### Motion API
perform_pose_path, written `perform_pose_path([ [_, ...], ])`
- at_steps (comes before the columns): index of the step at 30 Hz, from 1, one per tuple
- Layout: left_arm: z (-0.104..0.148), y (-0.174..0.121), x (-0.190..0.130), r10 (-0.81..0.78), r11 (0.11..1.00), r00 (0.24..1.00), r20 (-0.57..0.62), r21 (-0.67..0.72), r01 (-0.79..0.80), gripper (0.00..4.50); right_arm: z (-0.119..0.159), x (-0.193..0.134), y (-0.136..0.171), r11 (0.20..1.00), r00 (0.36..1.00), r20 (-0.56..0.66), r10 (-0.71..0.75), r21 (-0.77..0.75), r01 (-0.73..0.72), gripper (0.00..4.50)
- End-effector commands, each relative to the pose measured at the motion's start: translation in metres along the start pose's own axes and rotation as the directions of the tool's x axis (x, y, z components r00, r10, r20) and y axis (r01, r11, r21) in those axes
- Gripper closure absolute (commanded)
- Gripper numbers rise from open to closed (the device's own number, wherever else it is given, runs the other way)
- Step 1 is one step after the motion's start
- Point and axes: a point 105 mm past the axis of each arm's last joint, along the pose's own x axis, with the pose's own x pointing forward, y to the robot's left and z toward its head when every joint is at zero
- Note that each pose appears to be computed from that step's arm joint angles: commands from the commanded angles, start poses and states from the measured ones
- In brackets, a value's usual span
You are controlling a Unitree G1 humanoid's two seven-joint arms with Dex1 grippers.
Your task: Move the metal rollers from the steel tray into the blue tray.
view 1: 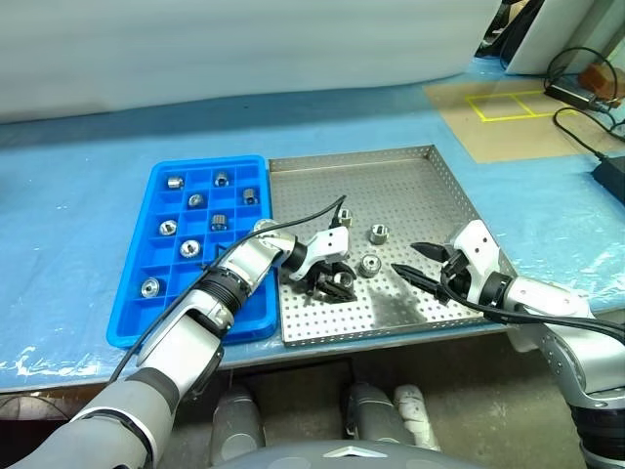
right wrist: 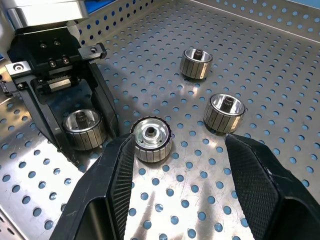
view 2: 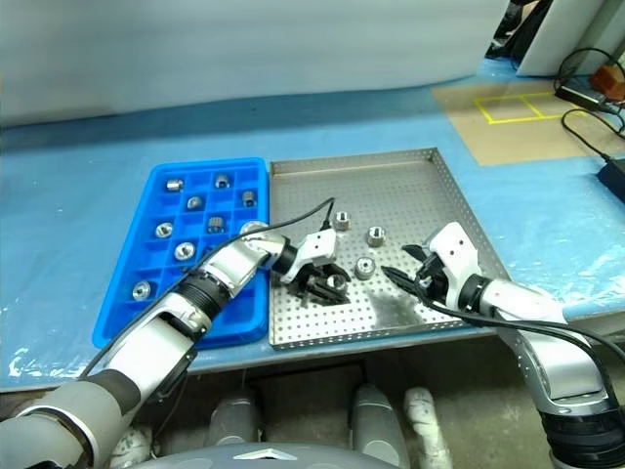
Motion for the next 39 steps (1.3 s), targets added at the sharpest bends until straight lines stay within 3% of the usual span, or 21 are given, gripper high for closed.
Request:
perform_pose_path([
  [1,-0.022,0.001,-0.003,0.021,0.999,0.996,-0.081,-0.027,-0.023,2.30,0.010,-0.001,-0.003,0.999,0.999,0.039,-0.017,-0.030,0.018,1.54],
  [5,-0.014,0.010,-0.011,0.074,0.997,0.997,-0.037,-0.017,-0.075,2.30,0.010,0.001,-0.002,0.999,0.999,0.041,-0.014,-0.031,0.015,1.54],
  [9,0.018,0.021,-0.037,0.145,0.989,0.985,0.089,-0.013,-0.144,2.30,0.011,0.001,0.000,1.000,0.999,0.047,0.007,-0.025,-0.006,1.54],
  [12,0.039,0.008,-0.067,0.122,0.992,0.978,0.172,0.016,-0.127,2.30,0.016,0.000,0.001,0.999,0.998,0.058,0.029,-0.021,-0.028,1.54],
  [17,0.041,-0.020,-0.115,0.131,0.990,0.976,0.172,0.027,-0.138,2.30,0.020,0.002,-0.006,0.999,0.997,0.069,0.032,-0.026,-0.031,1.54],
  [24,0.041,-0.022,-0.184,0.336,0.938,0.931,0.142,0.035,-0.344,2.30,0.025,0.019,-0.008,0.995,0.991,0.090,0.095,-0.050,-0.091,1.54],
  [28,0.022,-0.031,-0.218,0.443,0.896,0.894,0.067,-0.005,-0.443,2.30,0.024,0.033,-0.004,0.985,0.983,0.088,0.163,-0.066,-0.158,1.54],
  [34,-0.026,-0.076,-0.232,0.450,0.884,0.888,-0.096,-0.095,-0.458,2.30,0.030,0.055,-0.004,0.965,0.965,0.092,0.245,-0.114,-0.235,1.54],
  [39,-0.038,-0.088,-0.247,0.510,0.838,0.853,-0.114,-0.158,-0.522,2.30,0.031,0.064,-0.006,0.954,0.957,0.085,0.278,-0.138,-0.265,1.54],
])
